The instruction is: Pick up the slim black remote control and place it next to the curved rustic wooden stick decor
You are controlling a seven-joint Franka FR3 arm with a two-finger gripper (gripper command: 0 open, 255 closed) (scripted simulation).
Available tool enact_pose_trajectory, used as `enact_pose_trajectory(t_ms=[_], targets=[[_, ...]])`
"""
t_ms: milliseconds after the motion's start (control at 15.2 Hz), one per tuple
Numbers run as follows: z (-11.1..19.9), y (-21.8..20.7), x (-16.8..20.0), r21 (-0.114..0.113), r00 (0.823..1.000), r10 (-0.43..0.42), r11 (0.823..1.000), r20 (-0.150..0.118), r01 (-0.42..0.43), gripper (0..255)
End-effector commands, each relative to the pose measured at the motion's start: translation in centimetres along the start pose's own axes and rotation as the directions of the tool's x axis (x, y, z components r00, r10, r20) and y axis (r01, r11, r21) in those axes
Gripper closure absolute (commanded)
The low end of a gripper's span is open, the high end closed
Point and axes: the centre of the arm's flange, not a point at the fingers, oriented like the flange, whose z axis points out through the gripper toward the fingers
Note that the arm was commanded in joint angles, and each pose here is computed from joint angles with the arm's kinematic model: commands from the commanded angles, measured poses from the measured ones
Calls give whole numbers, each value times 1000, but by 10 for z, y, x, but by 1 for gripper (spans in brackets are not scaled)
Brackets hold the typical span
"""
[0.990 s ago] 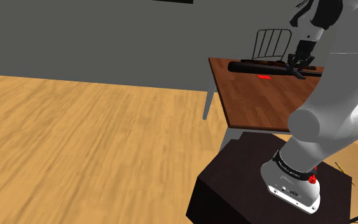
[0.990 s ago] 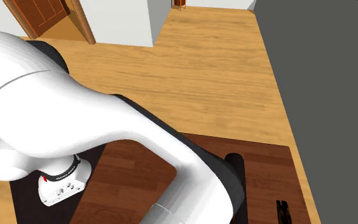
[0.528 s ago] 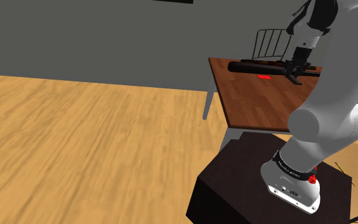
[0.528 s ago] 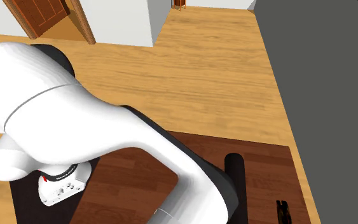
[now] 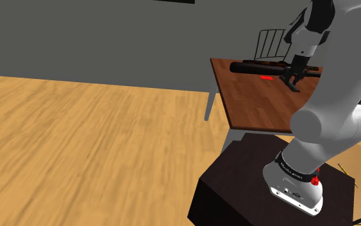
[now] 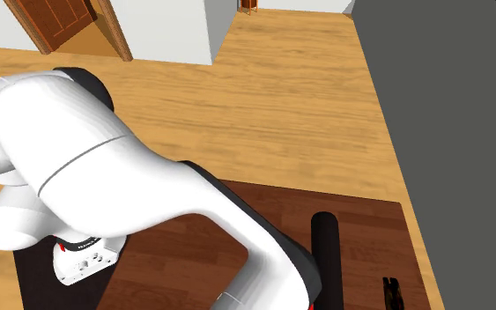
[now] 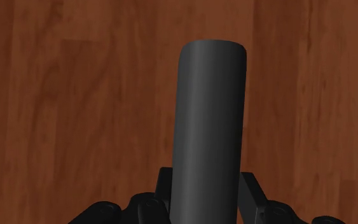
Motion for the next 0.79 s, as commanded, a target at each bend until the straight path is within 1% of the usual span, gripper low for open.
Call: enact_pose_trajectory(t_ms=[0,66,528,594,726], targets=[[11,1,3,0,1000,0,1000,0,0,255],[15,2,4,0,1000,0,1000,0,0,255],[15,2,4,0,1000,0,1000,0,0,255],[15,2,4,0,1000,0,1000,0,0,0],[15,2,4,0,1000,0,1000,0,0,0]])
